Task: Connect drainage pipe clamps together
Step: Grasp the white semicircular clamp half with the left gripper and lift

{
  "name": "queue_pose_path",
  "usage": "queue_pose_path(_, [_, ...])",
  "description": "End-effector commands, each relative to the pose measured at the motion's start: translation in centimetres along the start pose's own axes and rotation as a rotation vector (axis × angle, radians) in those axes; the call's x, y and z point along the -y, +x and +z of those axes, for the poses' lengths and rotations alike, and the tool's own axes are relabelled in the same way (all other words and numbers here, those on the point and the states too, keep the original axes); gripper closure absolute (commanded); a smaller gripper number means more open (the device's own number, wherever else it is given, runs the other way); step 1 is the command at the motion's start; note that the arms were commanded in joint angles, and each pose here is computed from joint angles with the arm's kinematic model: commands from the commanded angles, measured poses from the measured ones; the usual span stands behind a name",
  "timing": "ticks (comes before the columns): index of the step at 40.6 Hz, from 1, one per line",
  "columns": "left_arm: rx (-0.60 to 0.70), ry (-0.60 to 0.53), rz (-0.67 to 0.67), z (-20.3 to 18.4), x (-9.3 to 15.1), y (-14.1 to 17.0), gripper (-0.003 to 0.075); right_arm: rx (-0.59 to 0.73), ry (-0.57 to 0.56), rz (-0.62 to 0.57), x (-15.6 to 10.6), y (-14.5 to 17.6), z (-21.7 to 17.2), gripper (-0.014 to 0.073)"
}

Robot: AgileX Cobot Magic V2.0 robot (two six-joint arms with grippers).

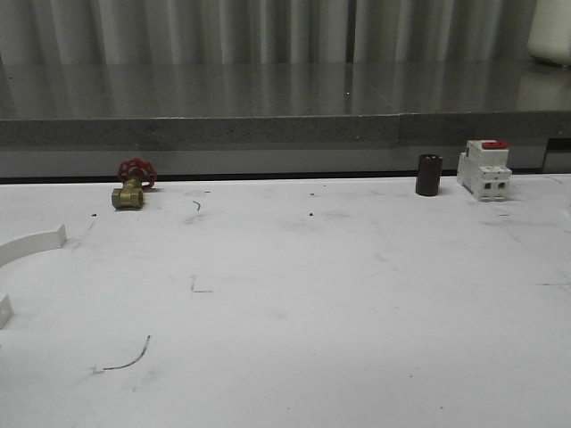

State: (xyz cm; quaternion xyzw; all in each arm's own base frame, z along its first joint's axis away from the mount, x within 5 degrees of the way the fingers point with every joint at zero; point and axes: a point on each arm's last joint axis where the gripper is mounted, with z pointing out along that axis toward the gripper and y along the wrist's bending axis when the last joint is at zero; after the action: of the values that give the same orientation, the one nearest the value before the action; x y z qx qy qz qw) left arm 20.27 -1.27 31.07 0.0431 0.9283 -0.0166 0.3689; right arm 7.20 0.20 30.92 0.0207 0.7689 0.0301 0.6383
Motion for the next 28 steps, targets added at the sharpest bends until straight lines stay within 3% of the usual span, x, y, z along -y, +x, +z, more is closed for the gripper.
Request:
queue_pose_path(1, [-0.053, 0.008, -0.014, 1.5, -0.2, -2.9, 0.0048, 0.092, 0.007, -0.020, 0.0, -1.7, -0.2, -0.0050])
queue_pose_path(8, [-0.251, -0.001, -0.049, 7.1, -1.2, -4.4, 0.0049, 0.092, 0.007, -0.020, 0.0, -1.7, -0.2, -0.0050])
queue_pose_path(16, [-0.387, 0.013, -0.043, 12.7, -1.8, -4.7, 0.0049, 0.092, 0.007, -0.020, 0.0, -1.7, -0.2, -0.0050])
queue_pose_path(28, [-0.485, 0.108, -0.038, 18.4, -1.3, -4.3, 0.0049, 0.092, 0.007, -0.020, 0.0, -1.7, -0.2, -0.0050])
